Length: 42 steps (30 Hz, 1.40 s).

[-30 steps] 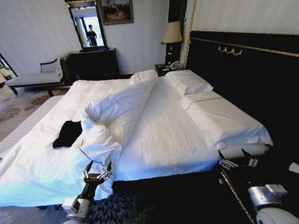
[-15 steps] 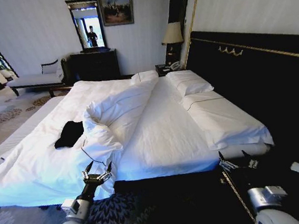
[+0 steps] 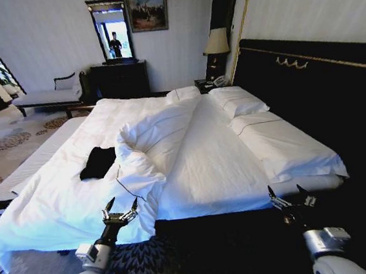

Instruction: Fold the clothes on the bed.

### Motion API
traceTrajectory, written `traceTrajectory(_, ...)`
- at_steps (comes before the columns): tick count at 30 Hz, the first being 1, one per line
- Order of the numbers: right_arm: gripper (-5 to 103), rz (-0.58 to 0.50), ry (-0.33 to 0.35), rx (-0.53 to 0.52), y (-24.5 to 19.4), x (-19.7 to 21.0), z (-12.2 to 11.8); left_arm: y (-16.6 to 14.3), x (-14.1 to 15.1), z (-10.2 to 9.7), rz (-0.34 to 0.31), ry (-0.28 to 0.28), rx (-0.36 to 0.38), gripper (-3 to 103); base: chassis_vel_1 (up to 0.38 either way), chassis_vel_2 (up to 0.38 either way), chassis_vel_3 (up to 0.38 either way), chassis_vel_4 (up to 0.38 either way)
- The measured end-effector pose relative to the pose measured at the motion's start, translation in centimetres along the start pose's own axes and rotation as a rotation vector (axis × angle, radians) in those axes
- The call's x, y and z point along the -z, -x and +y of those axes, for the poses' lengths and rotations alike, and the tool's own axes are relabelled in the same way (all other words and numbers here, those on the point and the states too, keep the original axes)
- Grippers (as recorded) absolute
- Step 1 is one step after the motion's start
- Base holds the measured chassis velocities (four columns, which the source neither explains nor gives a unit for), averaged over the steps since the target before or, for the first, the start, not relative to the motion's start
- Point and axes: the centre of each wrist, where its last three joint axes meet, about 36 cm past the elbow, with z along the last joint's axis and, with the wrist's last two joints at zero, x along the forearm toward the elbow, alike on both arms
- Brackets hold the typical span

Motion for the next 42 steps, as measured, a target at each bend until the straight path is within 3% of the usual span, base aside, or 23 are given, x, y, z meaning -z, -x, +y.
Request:
traceTrajectory(21, 100, 0.001, -0.022, -0.006, -0.35, 0.12, -0.16, 0.13, -0.14, 0.42, -0.005, 0.001, 0.012, 100, -0.053, 0.176, 0.042, -0.181)
traceTrajectory(42, 100, 0.001, -0.029, -0.014, -0.49, 0.05, -0.04, -0.10, 0.19, 0.12, -0.014, -0.003, 0.010, 100, 0.198, 0.345, -0.190, -0.345)
